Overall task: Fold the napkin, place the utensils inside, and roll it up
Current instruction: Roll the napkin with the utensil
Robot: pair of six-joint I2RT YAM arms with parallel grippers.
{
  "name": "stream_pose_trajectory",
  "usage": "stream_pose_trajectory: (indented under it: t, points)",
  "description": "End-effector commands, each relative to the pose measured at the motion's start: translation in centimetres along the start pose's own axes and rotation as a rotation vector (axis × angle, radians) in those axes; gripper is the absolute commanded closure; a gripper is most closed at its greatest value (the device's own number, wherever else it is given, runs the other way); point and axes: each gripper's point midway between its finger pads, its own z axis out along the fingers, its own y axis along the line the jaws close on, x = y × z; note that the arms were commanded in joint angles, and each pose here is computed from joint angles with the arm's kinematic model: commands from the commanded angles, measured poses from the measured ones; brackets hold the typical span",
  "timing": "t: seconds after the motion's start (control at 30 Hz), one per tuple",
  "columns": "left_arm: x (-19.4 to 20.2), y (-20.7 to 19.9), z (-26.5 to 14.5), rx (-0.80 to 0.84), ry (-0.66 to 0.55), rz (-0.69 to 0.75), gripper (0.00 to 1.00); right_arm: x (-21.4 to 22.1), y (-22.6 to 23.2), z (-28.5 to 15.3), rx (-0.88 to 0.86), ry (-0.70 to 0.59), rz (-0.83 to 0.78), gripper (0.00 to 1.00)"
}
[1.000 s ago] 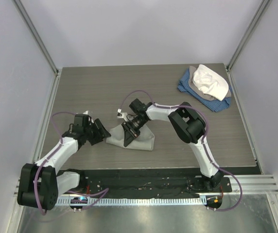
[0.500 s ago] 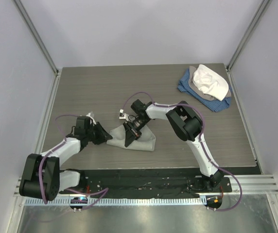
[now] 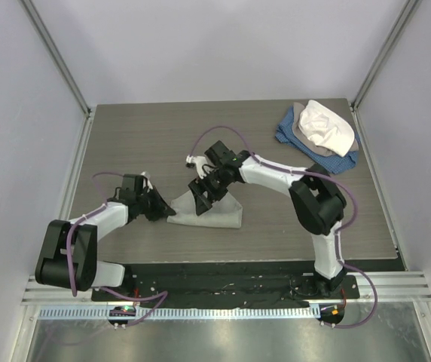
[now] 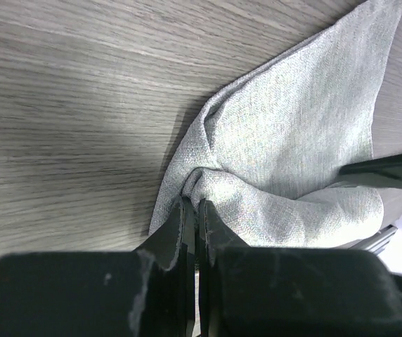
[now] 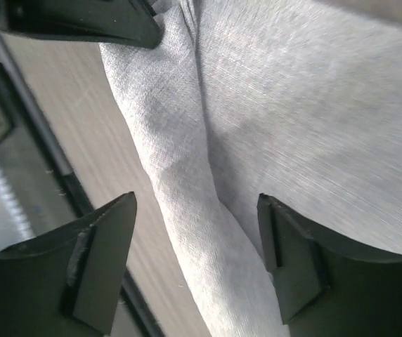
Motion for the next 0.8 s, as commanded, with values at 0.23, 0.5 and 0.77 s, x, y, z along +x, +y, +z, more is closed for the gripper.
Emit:
stream_pose_trajectory:
  t: [0.23, 0.5, 0.77]
  points:
    - [-0.5, 0.1, -0.7, -0.065, 0.022, 0.009, 1.00, -2.7, 1.7, -1.5, 0.523, -0.209, -0.590, 0.16]
    - [-0.5, -0.1, -0.7, -0.065, 0.030, 0.008, 1.00, -1.6, 0.9, 0.8, 0.560, -0.149, -0.646, 0.16]
    - [-0.7, -0.3, -0.8, -0.056, 0.028, 0.014, 1.00, 0.5, 0.5, 3.2, 0.473, -0.041, -0.628, 0.32]
